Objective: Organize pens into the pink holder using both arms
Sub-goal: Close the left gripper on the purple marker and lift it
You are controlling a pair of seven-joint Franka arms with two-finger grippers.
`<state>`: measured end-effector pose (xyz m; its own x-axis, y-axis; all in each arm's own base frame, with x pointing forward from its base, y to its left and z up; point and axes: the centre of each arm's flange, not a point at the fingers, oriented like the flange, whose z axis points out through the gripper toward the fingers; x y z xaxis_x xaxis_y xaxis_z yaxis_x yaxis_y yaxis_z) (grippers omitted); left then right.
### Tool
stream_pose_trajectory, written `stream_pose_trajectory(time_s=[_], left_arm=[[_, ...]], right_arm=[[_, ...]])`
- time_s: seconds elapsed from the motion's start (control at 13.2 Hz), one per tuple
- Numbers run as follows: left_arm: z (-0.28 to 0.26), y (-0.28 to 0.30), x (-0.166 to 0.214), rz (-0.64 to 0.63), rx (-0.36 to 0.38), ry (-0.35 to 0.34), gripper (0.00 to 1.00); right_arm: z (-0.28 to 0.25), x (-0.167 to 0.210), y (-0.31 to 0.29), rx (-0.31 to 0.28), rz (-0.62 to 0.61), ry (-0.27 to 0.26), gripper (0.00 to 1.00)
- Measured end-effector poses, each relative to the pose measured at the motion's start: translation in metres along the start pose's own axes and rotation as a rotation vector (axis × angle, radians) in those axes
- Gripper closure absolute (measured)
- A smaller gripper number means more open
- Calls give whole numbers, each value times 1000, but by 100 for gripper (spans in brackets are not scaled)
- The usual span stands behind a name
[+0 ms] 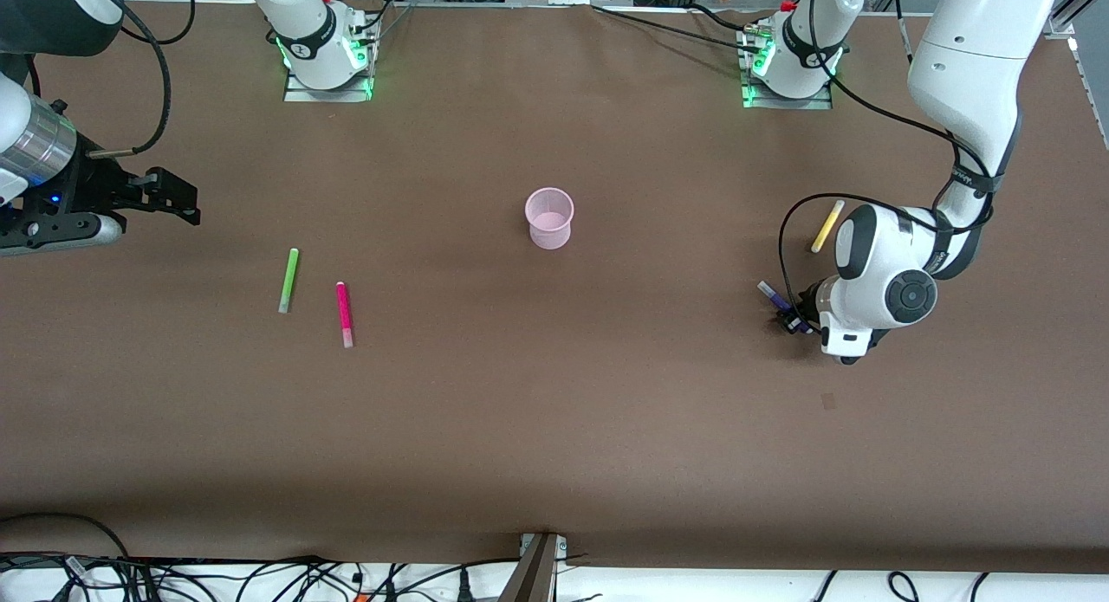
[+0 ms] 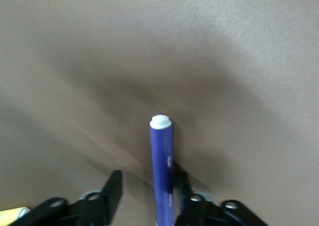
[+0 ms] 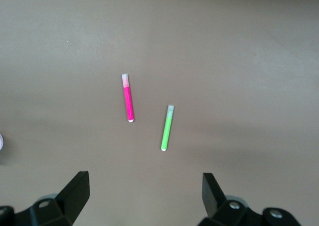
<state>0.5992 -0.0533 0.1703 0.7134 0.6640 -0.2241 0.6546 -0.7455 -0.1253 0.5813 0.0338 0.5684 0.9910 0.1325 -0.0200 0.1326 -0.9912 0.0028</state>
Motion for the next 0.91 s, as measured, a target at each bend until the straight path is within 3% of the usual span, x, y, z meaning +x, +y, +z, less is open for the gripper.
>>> stream_pose_trajectory(time_s=[0.23, 0.38, 0.6, 0.76, 0.91], left_arm=[[-1, 2, -1, 15, -2, 2, 83], [-5, 3, 0, 16, 6, -6, 82], [-53, 8, -1, 20, 63, -71, 82], [-109, 18, -21, 3, 18, -76, 82], [-149, 43, -68, -64, -21, -65, 82]], right_arm=[[3, 0, 5, 0, 9, -6, 0], [10, 0, 23, 1, 31, -21, 0], [19, 0, 53, 58, -7, -27, 0], [20, -1, 55, 63, -17, -26, 0], [19, 0, 52, 64, -22, -25, 0]])
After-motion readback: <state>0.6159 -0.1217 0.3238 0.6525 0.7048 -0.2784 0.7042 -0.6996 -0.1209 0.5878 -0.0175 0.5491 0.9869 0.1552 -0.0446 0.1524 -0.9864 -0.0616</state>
